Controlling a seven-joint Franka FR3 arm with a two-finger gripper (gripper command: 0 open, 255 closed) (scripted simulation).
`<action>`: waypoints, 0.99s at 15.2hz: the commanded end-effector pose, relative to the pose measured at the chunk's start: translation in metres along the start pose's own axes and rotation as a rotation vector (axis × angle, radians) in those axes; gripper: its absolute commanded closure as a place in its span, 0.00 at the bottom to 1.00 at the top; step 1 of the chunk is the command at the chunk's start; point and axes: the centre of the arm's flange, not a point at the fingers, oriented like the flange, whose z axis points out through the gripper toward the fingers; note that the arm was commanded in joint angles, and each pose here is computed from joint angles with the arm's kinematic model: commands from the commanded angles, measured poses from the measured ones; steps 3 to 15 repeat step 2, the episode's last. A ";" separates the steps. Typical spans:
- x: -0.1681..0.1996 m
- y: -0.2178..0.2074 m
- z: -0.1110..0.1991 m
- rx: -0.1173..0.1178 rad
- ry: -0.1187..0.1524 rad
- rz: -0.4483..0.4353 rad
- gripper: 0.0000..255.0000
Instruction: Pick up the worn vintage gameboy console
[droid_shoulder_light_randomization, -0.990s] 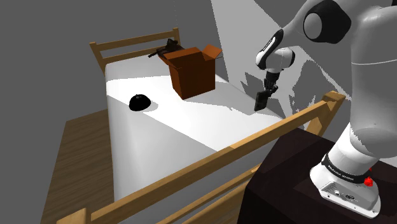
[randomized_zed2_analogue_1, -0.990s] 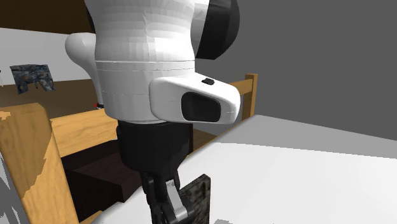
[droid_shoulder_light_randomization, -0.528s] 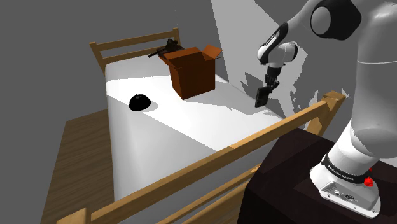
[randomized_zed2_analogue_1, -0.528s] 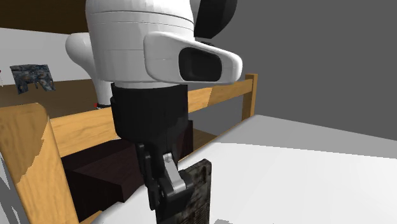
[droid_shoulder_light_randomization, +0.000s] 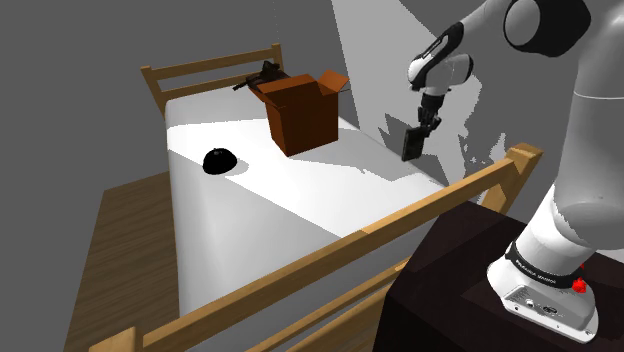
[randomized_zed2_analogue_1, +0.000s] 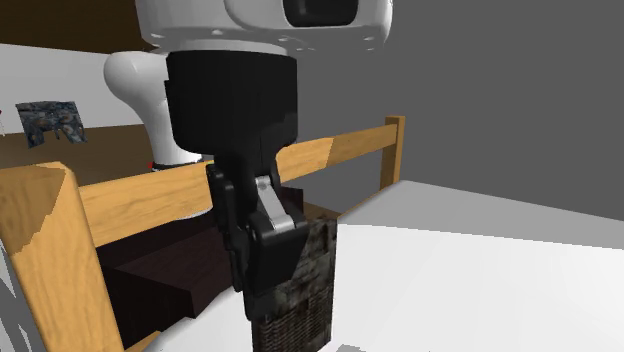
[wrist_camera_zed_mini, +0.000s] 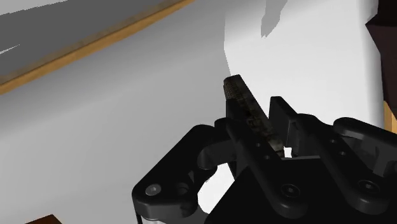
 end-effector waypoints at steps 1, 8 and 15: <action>0.000 -0.002 -0.007 0.000 0.000 0.000 1.00; 0.000 -0.002 -0.007 0.000 0.000 0.000 1.00; 0.000 -0.002 -0.007 0.000 0.000 0.000 1.00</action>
